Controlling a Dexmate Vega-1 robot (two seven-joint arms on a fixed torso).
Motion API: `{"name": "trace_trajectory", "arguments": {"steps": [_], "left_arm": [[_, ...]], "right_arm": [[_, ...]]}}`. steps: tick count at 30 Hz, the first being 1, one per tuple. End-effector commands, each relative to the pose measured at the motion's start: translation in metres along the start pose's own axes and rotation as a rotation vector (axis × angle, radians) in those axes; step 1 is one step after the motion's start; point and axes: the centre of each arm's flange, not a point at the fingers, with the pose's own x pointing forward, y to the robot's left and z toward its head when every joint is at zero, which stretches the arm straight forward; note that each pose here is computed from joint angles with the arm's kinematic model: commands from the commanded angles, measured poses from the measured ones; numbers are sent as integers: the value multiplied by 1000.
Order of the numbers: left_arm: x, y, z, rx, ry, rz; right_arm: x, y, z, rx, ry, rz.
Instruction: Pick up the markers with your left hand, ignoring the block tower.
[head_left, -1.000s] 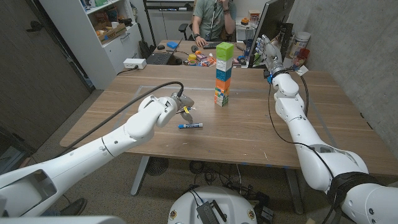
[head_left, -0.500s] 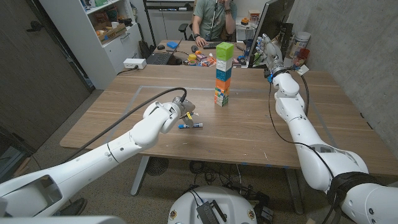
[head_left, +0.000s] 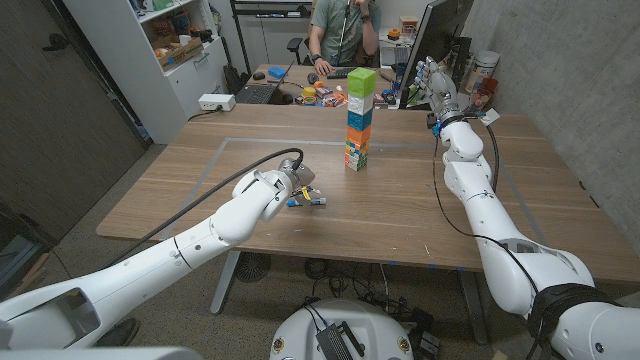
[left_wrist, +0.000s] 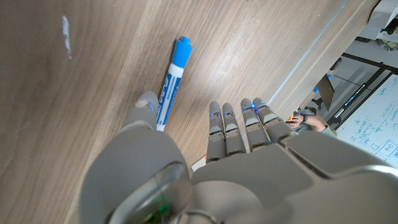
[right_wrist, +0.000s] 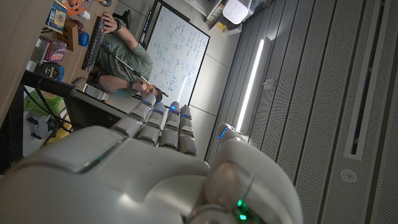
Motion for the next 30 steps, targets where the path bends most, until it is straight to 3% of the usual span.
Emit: {"name": "trace_trajectory", "arguments": {"steps": [1, 7, 15, 30], "left_arm": [[-3, -2, -1, -65, 1, 78], [2, -6, 4, -80, -6, 76], [15, -14, 11, -111, -28, 16], [25, -17, 16, -159, -29, -36]], "right_arm": [[-7, -3, -1, -6, 0, -3], [-7, -5, 0, -8, -3, -3], [-7, -9, -3, -14, 7, -6], [-4, -12, -9, -9, 23, -7]]}}
